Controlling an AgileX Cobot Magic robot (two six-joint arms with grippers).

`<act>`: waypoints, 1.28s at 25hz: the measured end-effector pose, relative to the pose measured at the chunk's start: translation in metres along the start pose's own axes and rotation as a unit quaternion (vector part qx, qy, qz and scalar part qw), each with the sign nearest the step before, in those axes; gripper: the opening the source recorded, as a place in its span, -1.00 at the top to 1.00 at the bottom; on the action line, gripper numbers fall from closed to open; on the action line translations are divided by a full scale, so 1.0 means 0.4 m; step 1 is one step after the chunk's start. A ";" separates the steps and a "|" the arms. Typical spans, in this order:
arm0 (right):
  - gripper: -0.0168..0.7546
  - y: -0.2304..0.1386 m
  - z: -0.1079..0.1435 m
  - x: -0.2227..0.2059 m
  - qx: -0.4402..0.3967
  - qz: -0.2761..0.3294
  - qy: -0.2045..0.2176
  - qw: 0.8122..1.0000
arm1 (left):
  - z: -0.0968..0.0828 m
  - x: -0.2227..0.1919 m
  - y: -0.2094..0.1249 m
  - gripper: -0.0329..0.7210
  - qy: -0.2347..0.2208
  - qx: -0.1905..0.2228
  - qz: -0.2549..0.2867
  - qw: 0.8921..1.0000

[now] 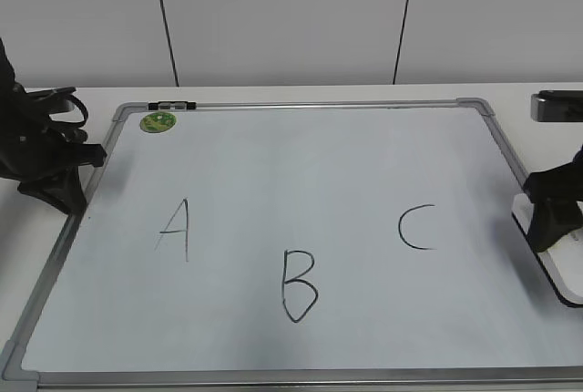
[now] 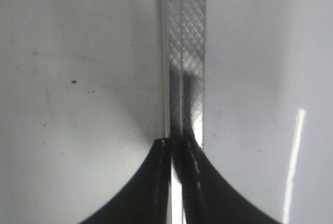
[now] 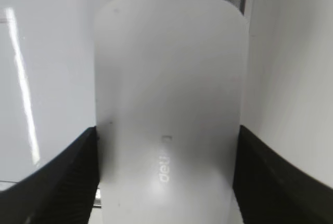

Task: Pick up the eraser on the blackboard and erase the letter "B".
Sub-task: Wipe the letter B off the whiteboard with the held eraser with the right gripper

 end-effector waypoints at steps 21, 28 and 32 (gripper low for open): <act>-0.40 0.027 0.397 0.009 0.218 -0.022 0.044 0.975 | 0.000 0.000 -0.001 0.84 -0.001 0.001 0.001 1.000; -0.40 0.052 0.438 -0.022 0.231 -0.015 0.046 0.972 | -0.001 0.000 0.000 0.84 -0.002 0.002 0.001 1.000; -0.40 0.060 0.448 -0.040 0.233 -0.009 0.045 0.971 | -0.001 0.000 0.000 0.84 -0.002 0.002 0.001 1.000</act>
Point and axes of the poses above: a point on each arm's last joint axis where the gripper is mounted, x pointing back along that axis away from the gripper, z along the wrist's bending axis when the last joint is at zero, y = z × x, the point moved 3 cm from there along -x, pointing out along that axis toward the gripper
